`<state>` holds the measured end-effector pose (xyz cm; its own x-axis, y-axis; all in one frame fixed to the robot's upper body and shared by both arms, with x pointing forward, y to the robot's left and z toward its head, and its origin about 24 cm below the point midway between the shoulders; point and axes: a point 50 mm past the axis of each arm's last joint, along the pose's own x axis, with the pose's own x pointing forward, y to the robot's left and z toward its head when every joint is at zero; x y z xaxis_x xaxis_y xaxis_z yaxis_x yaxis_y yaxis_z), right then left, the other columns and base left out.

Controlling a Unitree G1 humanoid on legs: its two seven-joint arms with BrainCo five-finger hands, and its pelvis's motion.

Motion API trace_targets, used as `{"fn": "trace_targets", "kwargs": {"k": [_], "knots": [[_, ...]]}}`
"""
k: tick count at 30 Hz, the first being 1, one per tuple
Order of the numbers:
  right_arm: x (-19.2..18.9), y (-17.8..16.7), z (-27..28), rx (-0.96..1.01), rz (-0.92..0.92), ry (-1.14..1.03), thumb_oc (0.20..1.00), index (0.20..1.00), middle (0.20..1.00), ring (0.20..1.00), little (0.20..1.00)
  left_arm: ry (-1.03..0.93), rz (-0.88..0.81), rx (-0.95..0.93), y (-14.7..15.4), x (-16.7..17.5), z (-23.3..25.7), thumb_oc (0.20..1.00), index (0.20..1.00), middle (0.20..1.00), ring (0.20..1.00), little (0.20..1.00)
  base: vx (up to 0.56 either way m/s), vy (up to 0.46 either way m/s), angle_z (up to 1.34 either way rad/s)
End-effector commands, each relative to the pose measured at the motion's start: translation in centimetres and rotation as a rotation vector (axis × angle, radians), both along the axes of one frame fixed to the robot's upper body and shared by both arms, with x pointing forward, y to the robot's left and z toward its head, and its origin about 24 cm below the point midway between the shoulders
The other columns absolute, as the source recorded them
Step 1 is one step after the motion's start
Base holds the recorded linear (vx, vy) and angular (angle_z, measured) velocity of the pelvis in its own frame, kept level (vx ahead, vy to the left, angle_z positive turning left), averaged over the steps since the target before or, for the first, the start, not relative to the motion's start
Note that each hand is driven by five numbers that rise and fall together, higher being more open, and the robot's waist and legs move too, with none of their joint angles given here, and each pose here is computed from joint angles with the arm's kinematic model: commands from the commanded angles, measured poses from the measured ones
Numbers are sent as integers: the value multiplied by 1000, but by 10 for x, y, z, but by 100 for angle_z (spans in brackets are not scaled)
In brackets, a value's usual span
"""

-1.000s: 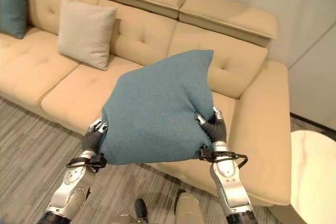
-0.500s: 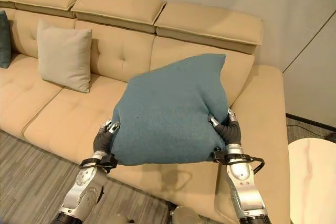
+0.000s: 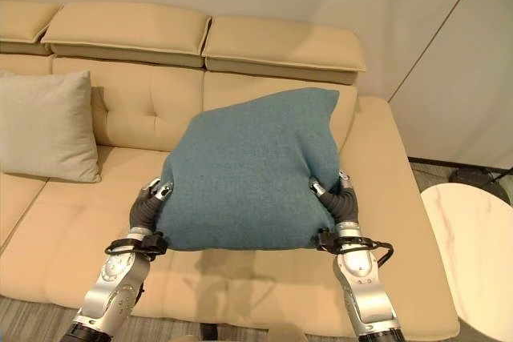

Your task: Pick up all the scattered cushions and arrange them neatly on the sofa.

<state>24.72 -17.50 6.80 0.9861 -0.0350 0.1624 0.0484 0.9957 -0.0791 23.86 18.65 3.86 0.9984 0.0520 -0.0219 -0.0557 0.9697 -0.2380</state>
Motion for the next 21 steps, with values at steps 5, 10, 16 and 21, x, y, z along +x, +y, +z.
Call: {"fn": "trace_targets", "kwargs": {"k": [5, 10, 16, 21], "knots": [[16, 12, 45, -49, 63, -248, 200, 200, 200, 200, 200, -345, -81, 70, -22, 13, 60, 200, 200, 200, 200, 200, 13, 4, -67], [20, 7, 41, -123, 37, -224, 200, 200, 200, 200, 200, -312, -62, 113, -26, 18, 50, 200, 200, 200, 200, 200, -3, -44, 14], [36, 14, 63, -181, 19, -326, 200, 200, 200, 200, 200, -439, -45, 110, -38, 36, 79, 200, 200, 200, 200, 200, -99, -41, 17], [56, 26, 90, -210, 26, -411, 200, 200, 200, 200, 200, -565, -26, 141, -46, 57, 113, 200, 200, 200, 200, 200, -81, -41, 10]]}}
